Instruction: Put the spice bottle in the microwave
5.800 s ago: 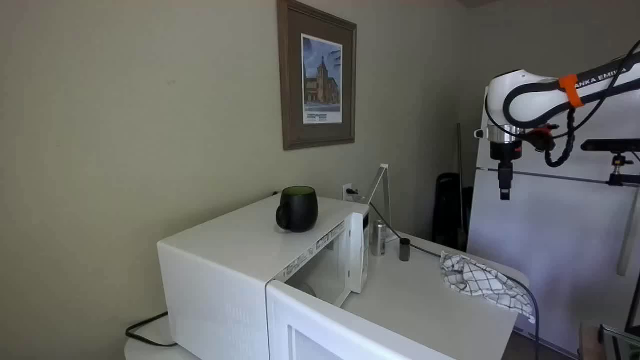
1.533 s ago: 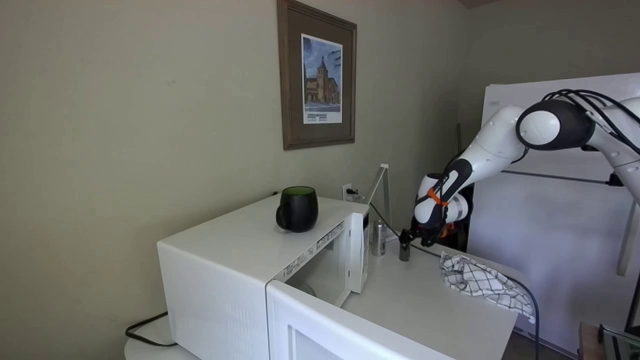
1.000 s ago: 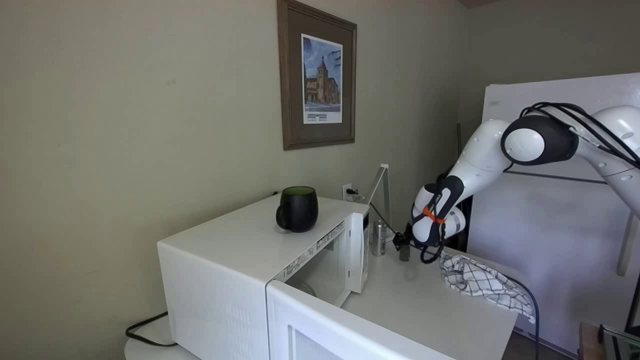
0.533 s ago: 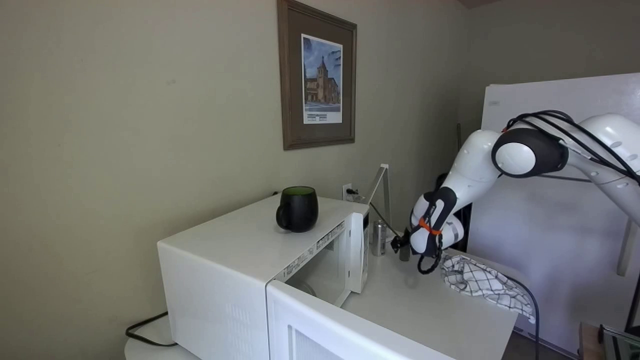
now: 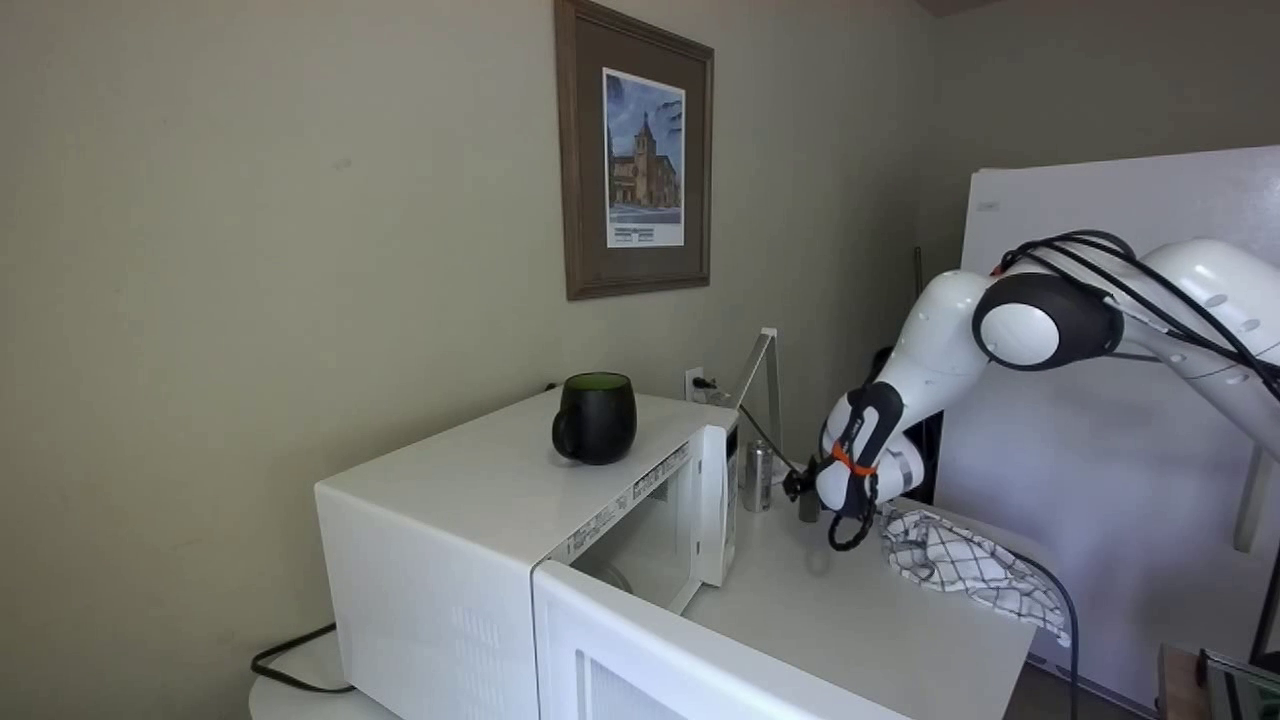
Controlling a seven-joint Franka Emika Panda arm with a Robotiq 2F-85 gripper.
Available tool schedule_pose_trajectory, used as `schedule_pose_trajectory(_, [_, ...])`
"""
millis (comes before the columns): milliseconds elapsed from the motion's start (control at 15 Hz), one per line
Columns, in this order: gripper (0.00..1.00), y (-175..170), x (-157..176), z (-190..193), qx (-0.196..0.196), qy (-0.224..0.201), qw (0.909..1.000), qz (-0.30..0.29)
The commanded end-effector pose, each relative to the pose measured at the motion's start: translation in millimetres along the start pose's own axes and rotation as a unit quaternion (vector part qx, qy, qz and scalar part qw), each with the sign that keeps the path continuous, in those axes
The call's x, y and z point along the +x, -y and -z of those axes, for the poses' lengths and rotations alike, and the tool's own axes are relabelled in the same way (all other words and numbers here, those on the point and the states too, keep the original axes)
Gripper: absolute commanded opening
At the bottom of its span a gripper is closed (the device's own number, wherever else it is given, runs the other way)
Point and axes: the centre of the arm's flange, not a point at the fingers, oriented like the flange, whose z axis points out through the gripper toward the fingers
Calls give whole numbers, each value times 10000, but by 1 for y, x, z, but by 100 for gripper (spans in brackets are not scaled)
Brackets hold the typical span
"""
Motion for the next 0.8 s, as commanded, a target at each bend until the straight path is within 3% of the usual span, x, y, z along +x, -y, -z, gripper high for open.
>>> schedule_pose_trajectory(0, [58,8,-1,-7,-59,-224,9997,-90])
schedule_pose_trajectory(267, [26,10,0,5,14,-25,10000,19])
schedule_pose_trajectory(467, [23,4,5,37,183,255,9990,308])
schedule_pose_trajectory(733, [23,4,10,102,823,573,9895,1038])
